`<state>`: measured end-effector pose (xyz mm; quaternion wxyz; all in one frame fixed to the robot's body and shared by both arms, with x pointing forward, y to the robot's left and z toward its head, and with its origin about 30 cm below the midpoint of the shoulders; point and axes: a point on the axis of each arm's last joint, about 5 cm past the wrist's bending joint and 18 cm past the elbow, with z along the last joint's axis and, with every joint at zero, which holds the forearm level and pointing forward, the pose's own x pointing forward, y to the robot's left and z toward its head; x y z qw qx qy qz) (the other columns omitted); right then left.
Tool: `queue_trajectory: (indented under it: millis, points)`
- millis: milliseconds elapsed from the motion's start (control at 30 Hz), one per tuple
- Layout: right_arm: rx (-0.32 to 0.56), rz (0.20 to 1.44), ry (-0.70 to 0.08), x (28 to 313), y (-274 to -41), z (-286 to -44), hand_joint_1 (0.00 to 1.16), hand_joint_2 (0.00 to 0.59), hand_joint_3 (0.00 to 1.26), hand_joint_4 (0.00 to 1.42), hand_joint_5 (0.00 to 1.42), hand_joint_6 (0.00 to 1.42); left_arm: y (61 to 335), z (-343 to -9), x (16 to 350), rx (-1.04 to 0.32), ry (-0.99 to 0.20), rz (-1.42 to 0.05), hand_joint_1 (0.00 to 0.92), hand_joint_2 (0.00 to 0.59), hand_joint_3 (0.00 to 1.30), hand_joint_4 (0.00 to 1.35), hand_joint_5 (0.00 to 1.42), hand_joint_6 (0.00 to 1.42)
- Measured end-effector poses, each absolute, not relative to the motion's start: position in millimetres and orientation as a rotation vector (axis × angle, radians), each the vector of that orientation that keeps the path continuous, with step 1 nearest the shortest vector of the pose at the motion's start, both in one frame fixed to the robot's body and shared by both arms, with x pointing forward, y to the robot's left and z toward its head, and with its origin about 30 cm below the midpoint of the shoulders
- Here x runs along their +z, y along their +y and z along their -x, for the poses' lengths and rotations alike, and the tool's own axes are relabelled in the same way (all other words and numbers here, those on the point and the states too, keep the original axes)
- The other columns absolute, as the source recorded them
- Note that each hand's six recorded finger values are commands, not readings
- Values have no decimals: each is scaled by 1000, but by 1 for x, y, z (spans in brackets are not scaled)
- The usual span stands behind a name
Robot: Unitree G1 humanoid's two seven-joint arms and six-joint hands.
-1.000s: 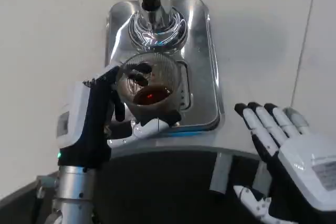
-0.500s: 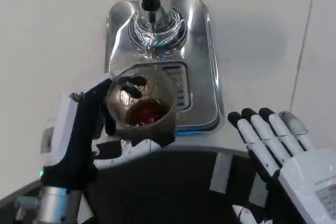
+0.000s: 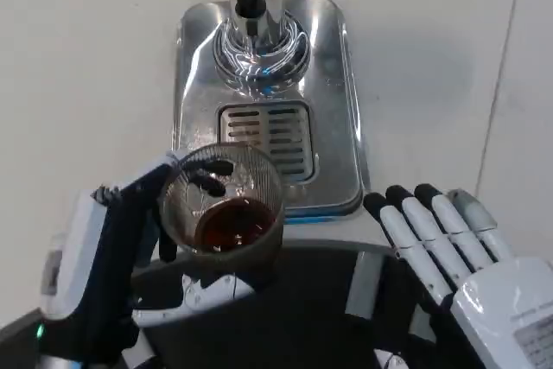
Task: Grasp the cup under the faucet to collect the drink, then remove the cup.
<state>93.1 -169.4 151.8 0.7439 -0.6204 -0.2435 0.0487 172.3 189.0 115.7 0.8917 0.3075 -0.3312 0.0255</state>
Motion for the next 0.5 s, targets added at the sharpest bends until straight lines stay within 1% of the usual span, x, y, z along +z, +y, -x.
queue_trajectory:
  millis: [233,400,433,500]
  points:
    - [121,1346,-521,149,-168,-88,276,547,0,0,0,0,192,-162,114,38,-674,-652,820,0,1087,1192,1256,1424]
    - [115,1340,-538,153,-168,-85,282,551,0,0,0,0,191,-159,117,19,-705,-650,823,0,1092,1193,1256,1424]
    - [115,1340,-542,154,-168,-84,305,556,0,0,0,0,191,-159,118,16,-712,-650,824,0,1093,1193,1256,1424]
    - [113,1339,-548,156,-167,-81,314,557,0,0,0,0,191,-158,119,5,-727,-648,824,0,1094,1193,1256,1424]
